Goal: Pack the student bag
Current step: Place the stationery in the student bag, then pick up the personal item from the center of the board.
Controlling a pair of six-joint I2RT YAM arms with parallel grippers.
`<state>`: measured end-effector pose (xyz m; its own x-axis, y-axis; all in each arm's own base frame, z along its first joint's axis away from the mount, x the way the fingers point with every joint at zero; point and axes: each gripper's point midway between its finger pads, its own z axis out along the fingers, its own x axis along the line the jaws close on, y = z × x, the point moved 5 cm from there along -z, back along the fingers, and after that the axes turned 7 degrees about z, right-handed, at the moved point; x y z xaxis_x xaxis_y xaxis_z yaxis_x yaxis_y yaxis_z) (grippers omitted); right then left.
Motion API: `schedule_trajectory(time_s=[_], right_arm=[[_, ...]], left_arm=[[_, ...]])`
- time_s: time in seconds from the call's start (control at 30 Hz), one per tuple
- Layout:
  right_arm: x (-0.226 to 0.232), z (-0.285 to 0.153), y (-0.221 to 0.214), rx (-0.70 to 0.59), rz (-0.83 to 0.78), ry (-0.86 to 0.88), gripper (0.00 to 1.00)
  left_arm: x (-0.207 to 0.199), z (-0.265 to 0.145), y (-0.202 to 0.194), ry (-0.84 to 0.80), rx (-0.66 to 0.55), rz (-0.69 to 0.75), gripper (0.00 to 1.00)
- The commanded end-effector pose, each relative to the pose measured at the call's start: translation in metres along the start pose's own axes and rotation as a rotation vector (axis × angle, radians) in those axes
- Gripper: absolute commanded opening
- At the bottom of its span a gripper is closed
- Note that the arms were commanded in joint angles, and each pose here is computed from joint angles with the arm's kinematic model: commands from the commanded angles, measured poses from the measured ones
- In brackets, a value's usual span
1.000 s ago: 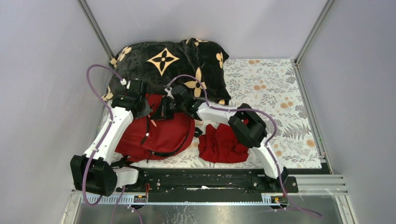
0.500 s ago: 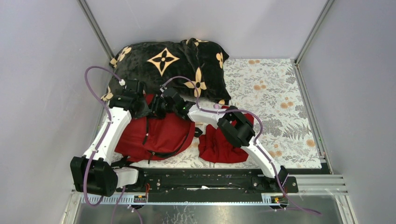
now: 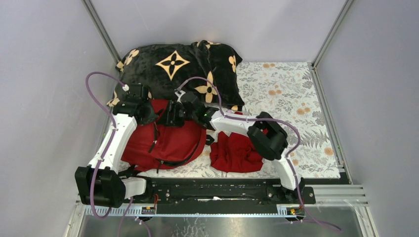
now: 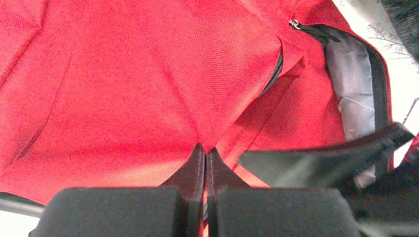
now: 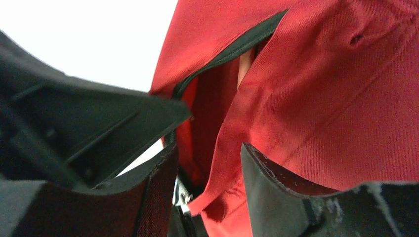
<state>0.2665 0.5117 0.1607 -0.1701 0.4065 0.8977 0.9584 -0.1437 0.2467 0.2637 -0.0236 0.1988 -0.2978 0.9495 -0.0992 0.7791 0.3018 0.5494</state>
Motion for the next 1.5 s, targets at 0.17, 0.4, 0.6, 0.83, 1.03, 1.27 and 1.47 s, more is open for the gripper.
schedule_trajectory(time_s=[0.17,0.4,0.6,0.83,1.03,1.27,1.47], right_arm=[[-0.010,-0.138,0.071,-0.387,-0.084,-0.165,0.56],[-0.123,-0.193,0.093,-0.458,-0.068,-0.617,0.54],[-0.152,-0.173,0.080,-0.266,-0.036,-0.560,0.56],[-0.176,-0.149,0.067,-0.166,0.010,-0.519,0.59],[-0.181,-0.132,0.057,-0.116,0.084,-0.420,0.54],[-0.187,-0.138,0.061,-0.175,0.119,-0.441,0.13],[-0.163,-0.164,0.078,-0.261,0.057,-0.455,0.00]], left_arm=[[-0.002,0.009,0.006,-0.048,-0.056,-0.030,0.00],[-0.002,0.013,0.008,-0.044,-0.048,-0.035,0.00],[0.000,0.010,0.010,-0.036,-0.059,-0.031,0.00],[0.000,0.009,0.008,-0.042,-0.060,-0.035,0.00],[-0.001,0.007,0.010,-0.044,-0.068,-0.035,0.00],[0.000,0.008,0.008,-0.044,-0.063,-0.033,0.00],[-0.001,0.005,0.010,-0.053,-0.073,-0.032,0.00]])
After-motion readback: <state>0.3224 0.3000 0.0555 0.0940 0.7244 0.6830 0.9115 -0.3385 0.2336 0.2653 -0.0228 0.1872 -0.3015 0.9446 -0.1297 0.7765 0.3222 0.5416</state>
